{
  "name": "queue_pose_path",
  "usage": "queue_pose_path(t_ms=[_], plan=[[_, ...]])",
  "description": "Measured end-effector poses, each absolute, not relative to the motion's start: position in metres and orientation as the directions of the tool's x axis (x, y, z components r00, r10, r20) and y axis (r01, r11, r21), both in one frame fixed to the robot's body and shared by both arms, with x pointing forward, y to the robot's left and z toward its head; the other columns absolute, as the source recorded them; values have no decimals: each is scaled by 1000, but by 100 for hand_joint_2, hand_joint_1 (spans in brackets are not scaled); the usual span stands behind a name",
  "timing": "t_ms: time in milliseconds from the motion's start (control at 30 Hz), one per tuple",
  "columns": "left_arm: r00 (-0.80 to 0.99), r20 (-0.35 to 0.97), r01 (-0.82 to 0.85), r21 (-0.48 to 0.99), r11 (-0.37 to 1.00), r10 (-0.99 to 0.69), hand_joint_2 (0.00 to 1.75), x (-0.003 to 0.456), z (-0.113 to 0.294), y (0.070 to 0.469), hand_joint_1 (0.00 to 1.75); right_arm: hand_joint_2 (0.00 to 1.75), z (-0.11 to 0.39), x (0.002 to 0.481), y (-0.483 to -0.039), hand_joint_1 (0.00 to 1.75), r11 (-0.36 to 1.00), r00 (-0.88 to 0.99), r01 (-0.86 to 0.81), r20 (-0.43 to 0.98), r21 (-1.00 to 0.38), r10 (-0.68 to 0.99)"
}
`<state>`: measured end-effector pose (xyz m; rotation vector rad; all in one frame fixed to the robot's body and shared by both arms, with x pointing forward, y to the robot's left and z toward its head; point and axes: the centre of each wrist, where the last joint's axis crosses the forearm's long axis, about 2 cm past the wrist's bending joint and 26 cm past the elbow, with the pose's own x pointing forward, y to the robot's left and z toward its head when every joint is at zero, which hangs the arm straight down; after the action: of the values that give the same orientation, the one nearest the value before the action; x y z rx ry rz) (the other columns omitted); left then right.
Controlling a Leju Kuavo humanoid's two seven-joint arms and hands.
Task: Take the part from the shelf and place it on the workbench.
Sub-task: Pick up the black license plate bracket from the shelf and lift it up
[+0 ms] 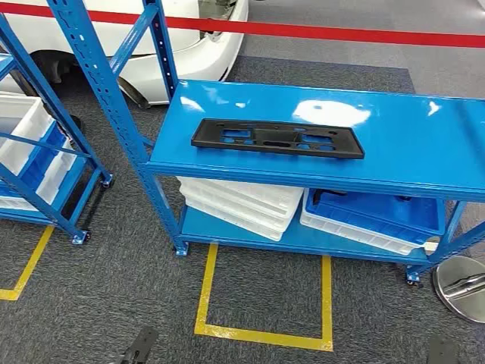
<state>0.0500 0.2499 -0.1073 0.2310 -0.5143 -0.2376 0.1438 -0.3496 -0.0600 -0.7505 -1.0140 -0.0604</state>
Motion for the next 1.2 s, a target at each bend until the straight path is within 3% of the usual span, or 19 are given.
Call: queue_pose_path(t_ms=[267, 533, 867, 1200], plan=[[833, 465, 187, 275, 943, -300, 0, 51, -107, 246, 0, 0, -25, 175, -352, 0, 714, 340, 409, 821, -568, 459], [816, 477, 212, 278, 937, -327, 0, 55, -106, 244, 0, 0, 12, 212, -325, 0, 805, 36, 322, 856, -499, 516], [785, 500, 258, 275, 926, -367, 0, 65, -104, 239, 0, 0, 54, 245, -245, 0, 901, -329, 41, 846, -431, 419], [745, 530, 321, 249, 914, -406, 0, 74, -103, 234, 0, 0, 86, 242, -151, 0, 854, -582, -249, 775, -457, 246]])
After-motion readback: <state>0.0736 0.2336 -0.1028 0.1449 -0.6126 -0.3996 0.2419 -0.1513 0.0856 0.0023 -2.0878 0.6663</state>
